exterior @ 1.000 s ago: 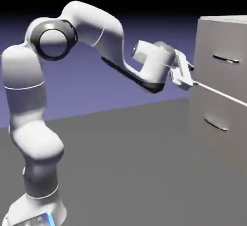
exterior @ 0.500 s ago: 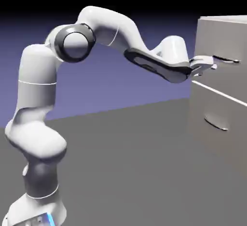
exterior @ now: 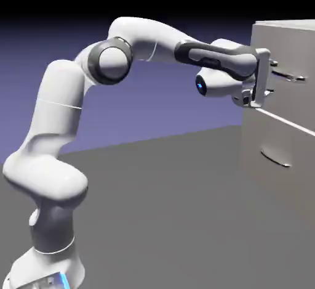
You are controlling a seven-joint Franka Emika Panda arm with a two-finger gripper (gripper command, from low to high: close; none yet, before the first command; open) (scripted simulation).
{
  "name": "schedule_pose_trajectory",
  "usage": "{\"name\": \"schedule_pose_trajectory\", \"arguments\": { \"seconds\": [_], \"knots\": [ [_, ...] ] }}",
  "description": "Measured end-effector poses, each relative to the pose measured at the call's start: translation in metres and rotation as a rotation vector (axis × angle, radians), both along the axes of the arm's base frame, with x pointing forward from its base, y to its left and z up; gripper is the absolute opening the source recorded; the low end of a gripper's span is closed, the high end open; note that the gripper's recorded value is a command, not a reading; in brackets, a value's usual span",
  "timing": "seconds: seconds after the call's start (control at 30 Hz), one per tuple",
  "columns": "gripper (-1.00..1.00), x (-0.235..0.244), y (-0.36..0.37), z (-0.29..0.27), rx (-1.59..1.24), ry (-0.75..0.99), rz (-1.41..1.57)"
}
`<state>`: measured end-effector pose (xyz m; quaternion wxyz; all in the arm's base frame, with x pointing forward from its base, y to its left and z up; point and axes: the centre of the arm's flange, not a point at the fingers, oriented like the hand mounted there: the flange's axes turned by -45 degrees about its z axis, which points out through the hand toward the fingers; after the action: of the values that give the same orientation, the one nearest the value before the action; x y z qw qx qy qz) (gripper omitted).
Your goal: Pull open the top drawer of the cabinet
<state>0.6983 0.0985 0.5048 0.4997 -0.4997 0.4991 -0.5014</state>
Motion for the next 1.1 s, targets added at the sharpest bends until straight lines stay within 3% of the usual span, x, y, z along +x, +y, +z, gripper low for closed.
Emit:
{"name": "schedule_pose_trajectory", "arguments": {
  "seconds": [0.17, 0.2, 0.63, 1.1],
  "knots": [
    [0.0, 0.027, 0.0, -0.001, 0.001, 0.001, 0.001],
    [-1.0, 0.032, 0.0, -0.002, 0.002, 0.002, 0.002],
    [-1.0, -0.018, 0.0, -0.002, 0.003, 0.001, 0.002],
    [-1.0, -0.126, 0.0, -0.002, 0.003, 0.001, 0.002]
  ]
}}
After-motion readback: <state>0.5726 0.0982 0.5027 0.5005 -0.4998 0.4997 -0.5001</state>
